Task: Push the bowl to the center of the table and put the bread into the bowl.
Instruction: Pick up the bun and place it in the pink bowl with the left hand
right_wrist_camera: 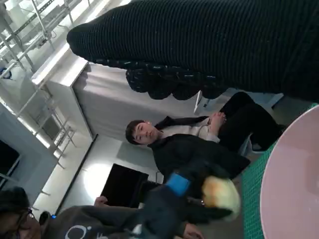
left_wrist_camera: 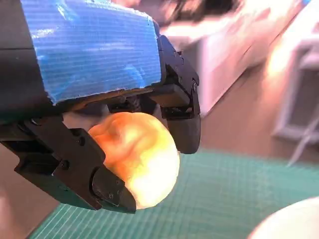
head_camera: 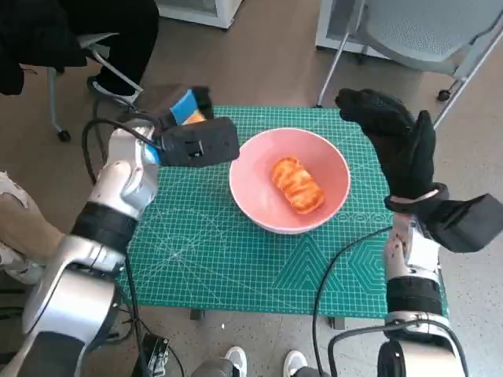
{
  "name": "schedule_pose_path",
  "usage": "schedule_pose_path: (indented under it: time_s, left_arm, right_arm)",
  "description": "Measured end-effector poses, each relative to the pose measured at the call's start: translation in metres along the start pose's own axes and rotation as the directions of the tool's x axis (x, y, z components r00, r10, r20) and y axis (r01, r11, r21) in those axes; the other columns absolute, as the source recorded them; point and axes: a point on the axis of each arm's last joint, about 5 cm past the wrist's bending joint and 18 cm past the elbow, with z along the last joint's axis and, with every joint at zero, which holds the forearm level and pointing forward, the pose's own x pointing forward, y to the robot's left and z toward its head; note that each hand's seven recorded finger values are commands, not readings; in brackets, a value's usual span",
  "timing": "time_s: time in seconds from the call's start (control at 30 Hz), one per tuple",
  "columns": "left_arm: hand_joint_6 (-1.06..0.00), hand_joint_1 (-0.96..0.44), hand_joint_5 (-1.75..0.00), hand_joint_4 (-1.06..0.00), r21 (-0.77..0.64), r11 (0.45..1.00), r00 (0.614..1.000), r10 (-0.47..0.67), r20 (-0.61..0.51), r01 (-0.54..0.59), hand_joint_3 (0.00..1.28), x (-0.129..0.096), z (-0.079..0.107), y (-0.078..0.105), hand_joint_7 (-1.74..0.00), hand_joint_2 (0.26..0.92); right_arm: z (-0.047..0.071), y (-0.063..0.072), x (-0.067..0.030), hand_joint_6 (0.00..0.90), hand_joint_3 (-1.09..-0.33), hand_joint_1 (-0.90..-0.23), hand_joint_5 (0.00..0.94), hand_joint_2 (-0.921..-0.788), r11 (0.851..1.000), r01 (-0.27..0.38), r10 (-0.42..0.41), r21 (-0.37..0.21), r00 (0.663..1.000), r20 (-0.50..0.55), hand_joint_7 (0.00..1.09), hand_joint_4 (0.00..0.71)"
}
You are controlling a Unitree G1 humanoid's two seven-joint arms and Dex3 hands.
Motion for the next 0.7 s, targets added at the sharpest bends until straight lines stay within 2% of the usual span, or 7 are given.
schedule_pose_path:
  time_s: [0.1, 0.33, 0.57, 0.7]
  left_arm:
    - [-0.74, 0.00, -1.18, -0.80, -0.009, 0.999, 0.998, 0.041, 0.041, -0.041, 0.24, -0.007, 0.005, 0.007, -0.95, 0.780]
    - [-0.74, 0.00, -1.18, -0.77, -0.016, 0.996, 0.992, 0.092, 0.090, -0.091, 0.10, -0.013, 0.013, 0.020, -0.96, 0.860]
    - [-0.69, 0.00, -1.11, -0.79, -0.014, 0.998, 0.994, 0.067, 0.088, -0.066, 0.06, -0.012, 0.014, 0.018, -1.06, 0.886]
    - [-0.68, 0.00, -1.10, -0.80, -0.018, 0.998, 0.993, 0.054, 0.105, -0.053, 0.06, -0.011, 0.020, 0.016, -1.07, 0.888]
  right_arm:
    - [-0.001, 0.000, 0.0001, 0.001, -0.763, -0.672, 0.001, -0.921, 1.000, 0.001, -0.001, 0.005, 1.000, -0.005, 0.54, 0.172]
    - [-0.001, 0.001, 0.0016, 0.001, -0.763, -0.672, 0.001, -0.921, 1.000, 0.001, -0.001, 0.008, 1.000, -0.005, 0.54, 0.171]
    - [-0.001, 0.001, 0.0024, 0.001, -0.763, -0.674, 0.001, -0.921, 1.000, 0.000, 0.000, 0.005, 1.000, 0.001, 0.54, 0.171]
    - [-0.001, 0.001, 0.0023, 0.001, -0.764, -0.675, 0.000, -0.921, 1.000, 0.002, -0.002, 0.005, 1.000, 0.002, 0.54, 0.171]
